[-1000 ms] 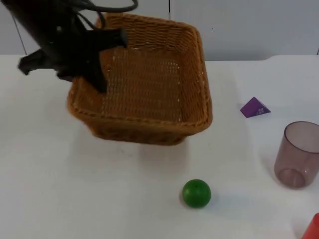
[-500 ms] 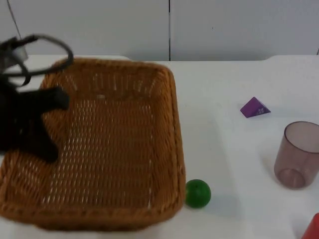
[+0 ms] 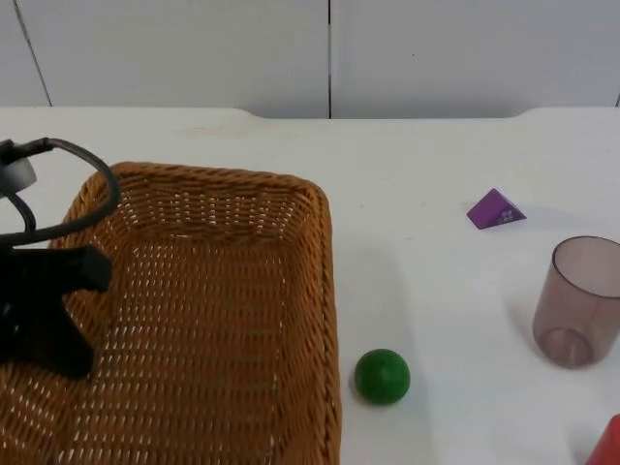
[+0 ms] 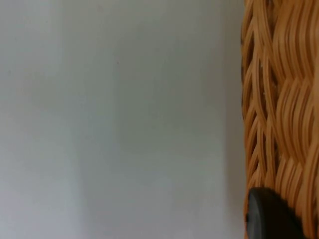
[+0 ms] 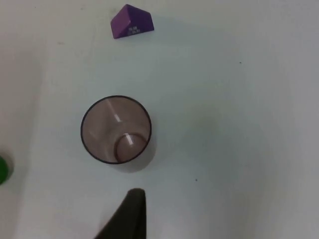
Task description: Pick up the basket with the left hand and place the triangular block into the basket with the right hand.
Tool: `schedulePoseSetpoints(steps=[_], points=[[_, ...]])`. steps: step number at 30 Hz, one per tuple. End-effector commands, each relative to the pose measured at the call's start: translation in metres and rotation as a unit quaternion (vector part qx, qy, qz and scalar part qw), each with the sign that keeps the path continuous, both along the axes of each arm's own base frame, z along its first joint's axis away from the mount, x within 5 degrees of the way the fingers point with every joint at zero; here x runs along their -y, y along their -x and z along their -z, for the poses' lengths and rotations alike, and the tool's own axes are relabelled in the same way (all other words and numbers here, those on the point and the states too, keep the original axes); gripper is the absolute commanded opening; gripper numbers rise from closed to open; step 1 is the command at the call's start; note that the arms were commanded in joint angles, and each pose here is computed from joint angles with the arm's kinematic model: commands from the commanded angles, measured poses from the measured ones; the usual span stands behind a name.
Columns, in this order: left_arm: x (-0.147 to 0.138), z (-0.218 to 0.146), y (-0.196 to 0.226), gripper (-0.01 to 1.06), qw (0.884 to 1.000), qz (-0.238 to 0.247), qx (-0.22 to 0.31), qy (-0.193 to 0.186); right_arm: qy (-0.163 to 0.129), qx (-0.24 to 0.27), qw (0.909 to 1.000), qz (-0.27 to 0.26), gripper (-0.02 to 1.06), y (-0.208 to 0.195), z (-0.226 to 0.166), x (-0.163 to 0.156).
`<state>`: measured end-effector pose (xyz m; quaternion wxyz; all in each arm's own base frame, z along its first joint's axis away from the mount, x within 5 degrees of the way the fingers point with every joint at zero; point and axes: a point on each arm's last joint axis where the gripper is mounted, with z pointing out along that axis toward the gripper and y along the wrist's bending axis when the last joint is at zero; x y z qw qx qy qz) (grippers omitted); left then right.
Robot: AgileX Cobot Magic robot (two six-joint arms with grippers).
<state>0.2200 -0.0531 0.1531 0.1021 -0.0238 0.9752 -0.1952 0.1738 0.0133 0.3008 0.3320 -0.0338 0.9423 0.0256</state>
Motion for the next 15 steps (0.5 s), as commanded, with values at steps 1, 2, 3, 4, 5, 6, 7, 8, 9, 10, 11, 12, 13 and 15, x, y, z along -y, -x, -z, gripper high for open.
schedulePoseSetpoints(steps=[1, 2, 3, 4, 5, 6, 7, 8, 9, 10, 11, 12, 13, 15], points=[[0.001, -0.004, -0.001, 0.00, 1.000, -0.010, 0.013, 0.013, -0.009, -0.023, 0.9995, -0.020, 1.05, -0.008, 0.000, -0.003], [0.001, -0.004, -0.001, 0.00, 1.000, -0.010, 0.013, 0.013, -0.009, -0.023, 0.9995, -0.020, 1.05, -0.008, 0.000, -0.003], [0.001, -0.004, -0.001, 0.00, 1.000, -0.010, 0.014, 0.017, -0.009, -0.034, 0.9990, -0.026, 1.05, -0.013, -0.001, -0.004], [0.001, -0.005, -0.002, 0.00, 1.000, -0.013, 0.018, 0.019, -0.009, -0.044, 0.9986, -0.029, 1.05, -0.022, -0.002, -0.005], [0.002, -0.005, -0.002, 0.00, 0.999, -0.015, 0.019, 0.021, -0.009, -0.052, 0.9982, -0.030, 1.05, -0.032, -0.005, -0.006], [0.002, -0.005, -0.003, 0.00, 0.999, -0.015, 0.022, 0.024, -0.009, -0.062, 0.9976, -0.030, 1.05, -0.043, -0.005, -0.007], [0.002, -0.005, -0.003, 0.00, 0.999, -0.015, 0.022, 0.024, -0.009, -0.062, 0.9976, -0.030, 1.05, -0.043, -0.005, -0.007], [0.002, -0.005, -0.003, 0.00, 0.999, -0.012, 0.023, 0.023, -0.008, -0.065, 0.9974, -0.031, 1.04, -0.061, -0.010, -0.008], [0.002, -0.005, -0.003, 0.00, 0.999, -0.012, 0.023, 0.023, -0.008, -0.070, 0.9970, -0.032, 1.03, -0.076, -0.010, -0.009], [0.002, -0.005, -0.003, 0.00, 0.999, -0.012, 0.023, 0.023, -0.004, -0.081, 0.9960, -0.039, 1.02, -0.089, -0.007, -0.011], [0.002, -0.005, -0.003, 0.00, 0.999, -0.012, 0.023, 0.023, 0.005, -0.082, 0.9954, -0.048, 1.00, -0.103, -0.008, -0.013], [0.002, -0.005, -0.003, 0.00, 0.999, -0.012, 0.023, 0.023, 0.005, -0.082, 0.9954, -0.048, 1.00, -0.103, -0.008, -0.013], [0.002, -0.005, -0.003, 0.00, 0.999, -0.012, 0.023, 0.023, 0.013, -0.092, 0.9936, -0.064, 0.98, -0.117, -0.006, -0.018], [0.002, -0.005, -0.003, 0.00, 0.999, -0.012, 0.023, 0.023, 0.037, -0.119, 0.9881, -0.090, 0.96, -0.145, 0.001, -0.026]])
